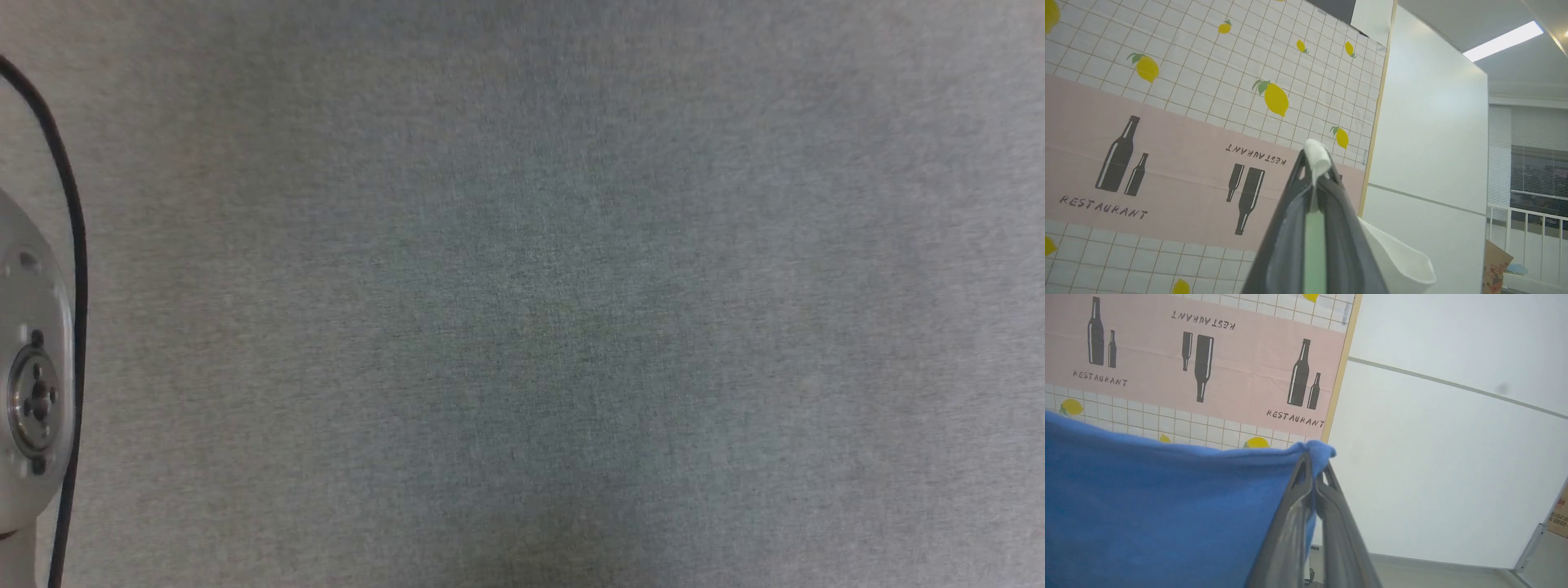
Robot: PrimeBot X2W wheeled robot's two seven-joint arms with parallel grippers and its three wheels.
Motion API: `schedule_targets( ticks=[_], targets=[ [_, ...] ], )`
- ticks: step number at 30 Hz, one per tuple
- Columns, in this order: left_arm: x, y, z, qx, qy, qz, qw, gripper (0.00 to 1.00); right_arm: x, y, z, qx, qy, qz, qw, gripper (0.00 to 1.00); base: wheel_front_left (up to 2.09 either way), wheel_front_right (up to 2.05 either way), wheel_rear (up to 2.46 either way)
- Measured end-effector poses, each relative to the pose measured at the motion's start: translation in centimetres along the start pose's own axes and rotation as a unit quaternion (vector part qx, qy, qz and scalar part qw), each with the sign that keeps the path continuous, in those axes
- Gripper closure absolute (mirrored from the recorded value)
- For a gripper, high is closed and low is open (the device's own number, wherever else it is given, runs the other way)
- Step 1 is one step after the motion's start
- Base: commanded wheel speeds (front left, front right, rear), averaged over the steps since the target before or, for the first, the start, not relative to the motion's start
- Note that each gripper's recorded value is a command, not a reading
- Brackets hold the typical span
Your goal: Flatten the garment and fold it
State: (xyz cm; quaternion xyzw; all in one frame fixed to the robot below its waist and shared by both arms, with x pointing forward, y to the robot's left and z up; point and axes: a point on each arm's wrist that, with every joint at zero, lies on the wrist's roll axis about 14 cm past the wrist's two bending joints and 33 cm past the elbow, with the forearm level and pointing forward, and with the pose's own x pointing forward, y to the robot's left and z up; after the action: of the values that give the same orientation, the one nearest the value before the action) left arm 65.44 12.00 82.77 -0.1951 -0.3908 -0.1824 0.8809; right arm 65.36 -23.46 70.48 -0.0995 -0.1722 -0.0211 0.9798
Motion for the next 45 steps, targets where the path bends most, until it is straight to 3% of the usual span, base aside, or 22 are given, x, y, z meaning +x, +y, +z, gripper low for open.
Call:
schedule_targets(
  ticks=[6,10,15,25,26,37,40,45],
  targets=[
    [-4.9,3.4,-8.1,0.011,0.126,0.028,0.992,1.00,-2.2,2.0,-7.8,0.009,0.079,0.023,0.997,1.00,0.00,0.00,0.00],
    [-12.3,5.3,-13.6,0.043,0.269,0.038,0.961,1.00,-6.1,4.1,-12.2,0.017,0.147,0.057,0.987,1.00,0.00,0.00,0.00],
    [-22.1,6.4,-15.7,0.065,0.404,0.047,0.911,1.00,-12.5,5.6,-15.6,0.042,0.224,0.086,0.970,1.00,0.00,0.00,0.00],
    [-39.0,3.0,-12.6,0.029,0.577,0.060,0.814,1.00,-24.2,5.6,-16.1,0.047,0.325,0.112,0.938,1.00,0.00,0.00,0.00],
    [-41.9,1.4,-11.6,0.008,0.607,0.064,0.792,1.00,-26.1,5.0,-16.0,0.047,0.340,0.106,0.933,1.00,0.00,0.00,0.00],
    [-53.7,-5.3,-5.2,-0.078,0.718,0.111,0.683,1.00,-34.3,2.2,-16.1,0.054,0.409,0.062,0.909,1.00,0.00,0.00,0.00],
    [-55.9,-6.5,-3.7,-0.089,0.734,0.123,0.663,1.00,-36.0,1.7,-16.2,0.057,0.425,0.053,0.902,1.00,0.00,0.00,0.00],
    [-58.5,-8.9,-2.1,-0.123,0.744,0.141,0.641,1.00,-38.4,0.8,-16.5,0.058,0.453,0.037,0.889,1.00,0.00,0.00,0.00]
  ],
)
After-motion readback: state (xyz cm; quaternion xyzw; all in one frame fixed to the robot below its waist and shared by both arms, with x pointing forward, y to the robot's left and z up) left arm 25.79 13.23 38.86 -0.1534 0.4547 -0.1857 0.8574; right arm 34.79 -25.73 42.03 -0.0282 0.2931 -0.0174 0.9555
